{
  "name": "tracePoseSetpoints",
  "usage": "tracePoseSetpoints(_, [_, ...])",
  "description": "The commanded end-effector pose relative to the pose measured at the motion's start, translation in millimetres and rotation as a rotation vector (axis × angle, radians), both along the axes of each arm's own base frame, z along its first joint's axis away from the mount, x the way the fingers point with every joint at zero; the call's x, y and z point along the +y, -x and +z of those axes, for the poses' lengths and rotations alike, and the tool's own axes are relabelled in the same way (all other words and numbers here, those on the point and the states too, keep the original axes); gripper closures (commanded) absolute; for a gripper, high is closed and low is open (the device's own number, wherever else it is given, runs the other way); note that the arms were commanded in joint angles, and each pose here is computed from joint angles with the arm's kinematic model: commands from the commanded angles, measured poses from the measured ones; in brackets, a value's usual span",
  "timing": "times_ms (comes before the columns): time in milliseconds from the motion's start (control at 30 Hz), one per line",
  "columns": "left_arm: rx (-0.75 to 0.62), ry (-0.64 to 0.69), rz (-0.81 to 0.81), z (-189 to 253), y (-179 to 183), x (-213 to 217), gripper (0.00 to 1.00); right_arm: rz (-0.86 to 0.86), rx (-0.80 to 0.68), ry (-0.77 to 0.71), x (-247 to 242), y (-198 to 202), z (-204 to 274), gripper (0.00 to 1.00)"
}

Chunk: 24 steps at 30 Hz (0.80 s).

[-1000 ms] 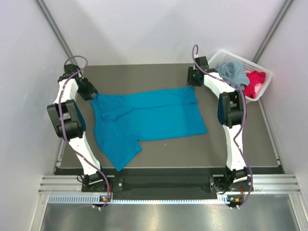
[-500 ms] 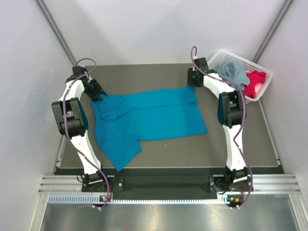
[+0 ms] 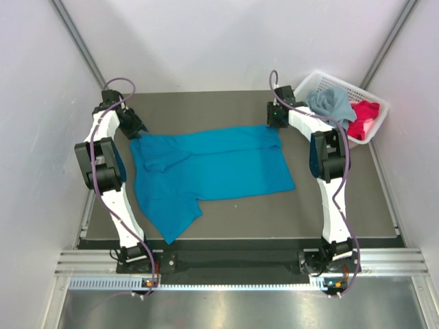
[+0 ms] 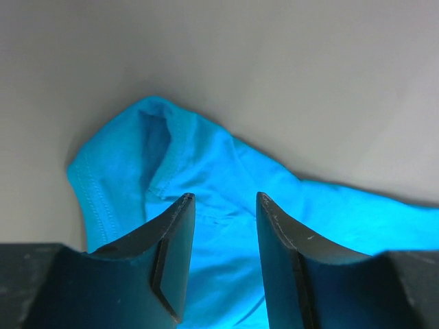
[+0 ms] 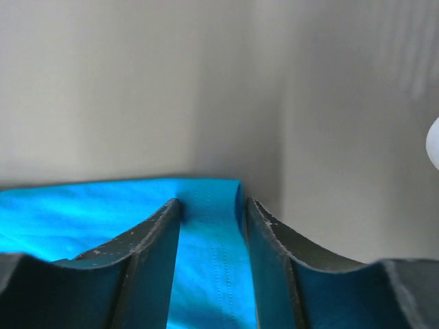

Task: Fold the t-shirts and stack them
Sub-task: Fold the tshirt

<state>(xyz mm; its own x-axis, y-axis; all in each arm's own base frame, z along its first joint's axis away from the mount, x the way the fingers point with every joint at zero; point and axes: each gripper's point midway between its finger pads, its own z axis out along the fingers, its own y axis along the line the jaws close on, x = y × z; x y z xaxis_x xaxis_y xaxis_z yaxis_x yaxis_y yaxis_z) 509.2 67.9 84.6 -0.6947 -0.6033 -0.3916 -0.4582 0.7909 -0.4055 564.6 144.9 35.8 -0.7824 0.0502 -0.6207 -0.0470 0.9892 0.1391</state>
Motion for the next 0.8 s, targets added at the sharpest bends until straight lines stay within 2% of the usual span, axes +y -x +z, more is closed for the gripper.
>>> tracePoseSetpoints(0, [-0.016, -0.04, 0.018, 6.6, -5.2, 12.7, 0.55, -0.08, -0.018, 0.034, -29.4, -4.3, 13.2, 0.58])
tracePoseSetpoints(67, [-0.011, -0.04, 0.035, 5.9, -3.2, 20.7, 0.55, -0.083, -0.029, 0.026, -29.2, -6.5, 17.9, 0.63])
tracePoseSetpoints(233, [-0.005, 0.008, 0.049, -1.0, -4.0, 31.8, 0.54, -0.093, -0.038, 0.002, -29.7, -9.8, 24.7, 0.66])
tracePoseSetpoints(367, [0.004, 0.047, 0.032, -9.3, -6.3, 25.8, 0.53, -0.093, -0.035, -0.019, -29.9, -11.1, 24.2, 0.78])
tracePoseSetpoints(533, [0.006, 0.051, 0.04, -17.1, -10.0, 26.9, 0.55, -0.093, -0.033, -0.039, -27.3, -12.4, 22.8, 0.8])
tracePoseSetpoints(767, [-0.006, 0.095, 0.046, -28.9, -19.0, 22.7, 0.6, -0.104, -0.026, -0.054, -30.7, -14.3, 18.6, 0.95])
